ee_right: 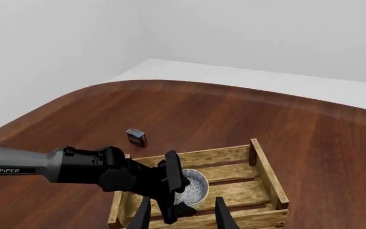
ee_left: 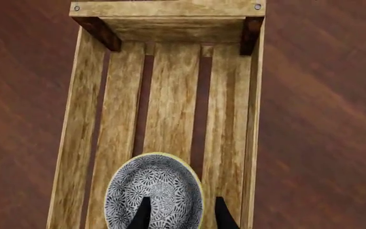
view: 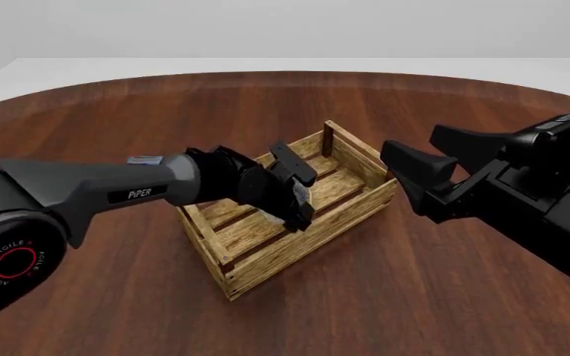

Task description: Stack the right bowl on the left bowl and place them in the tray.

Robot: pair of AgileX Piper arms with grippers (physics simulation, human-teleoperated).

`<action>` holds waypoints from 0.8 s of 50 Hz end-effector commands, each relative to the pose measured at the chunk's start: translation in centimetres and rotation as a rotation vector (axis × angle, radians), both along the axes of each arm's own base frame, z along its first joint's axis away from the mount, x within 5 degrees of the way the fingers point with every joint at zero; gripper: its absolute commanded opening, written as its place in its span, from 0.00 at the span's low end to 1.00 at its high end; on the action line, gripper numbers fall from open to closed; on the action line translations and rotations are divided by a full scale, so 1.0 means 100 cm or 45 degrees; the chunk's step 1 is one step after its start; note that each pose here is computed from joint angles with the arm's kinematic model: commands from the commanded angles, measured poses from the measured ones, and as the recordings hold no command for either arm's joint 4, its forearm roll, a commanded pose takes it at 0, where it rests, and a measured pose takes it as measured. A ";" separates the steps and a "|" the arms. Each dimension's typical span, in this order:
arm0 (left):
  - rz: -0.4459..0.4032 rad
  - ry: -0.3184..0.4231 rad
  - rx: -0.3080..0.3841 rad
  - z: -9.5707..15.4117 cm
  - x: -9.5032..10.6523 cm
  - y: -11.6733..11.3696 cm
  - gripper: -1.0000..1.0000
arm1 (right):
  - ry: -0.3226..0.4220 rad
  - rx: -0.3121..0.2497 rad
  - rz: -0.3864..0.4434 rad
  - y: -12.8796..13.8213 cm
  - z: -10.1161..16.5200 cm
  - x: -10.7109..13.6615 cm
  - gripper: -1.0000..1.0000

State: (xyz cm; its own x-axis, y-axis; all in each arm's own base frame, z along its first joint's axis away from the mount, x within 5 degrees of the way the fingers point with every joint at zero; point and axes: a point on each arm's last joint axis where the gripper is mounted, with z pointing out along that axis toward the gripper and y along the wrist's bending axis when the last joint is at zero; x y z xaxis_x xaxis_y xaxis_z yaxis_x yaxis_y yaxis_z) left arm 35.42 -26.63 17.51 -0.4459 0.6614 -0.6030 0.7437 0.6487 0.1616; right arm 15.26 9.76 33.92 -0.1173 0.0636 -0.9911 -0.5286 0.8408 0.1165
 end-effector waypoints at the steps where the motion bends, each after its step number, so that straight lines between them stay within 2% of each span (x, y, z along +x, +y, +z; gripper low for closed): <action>1: -0.028 -0.052 -0.027 0.010 -0.009 -0.002 1.00 | 0.000 -0.003 0.000 0.000 0.000 0.000 1.00; 16: -0.034 -0.101 -0.057 0.035 -0.018 0.006 1.00 | -0.001 -0.005 -0.002 0.000 0.000 0.001 1.00; 22: -0.028 -0.142 -0.089 0.055 -0.027 0.015 1.00 | -0.002 -0.005 -0.001 0.000 0.000 0.000 1.00; 40: 0.020 -0.222 -0.174 0.088 -0.051 0.042 1.00 | -0.009 -0.005 -0.001 -0.002 0.002 -0.002 1.00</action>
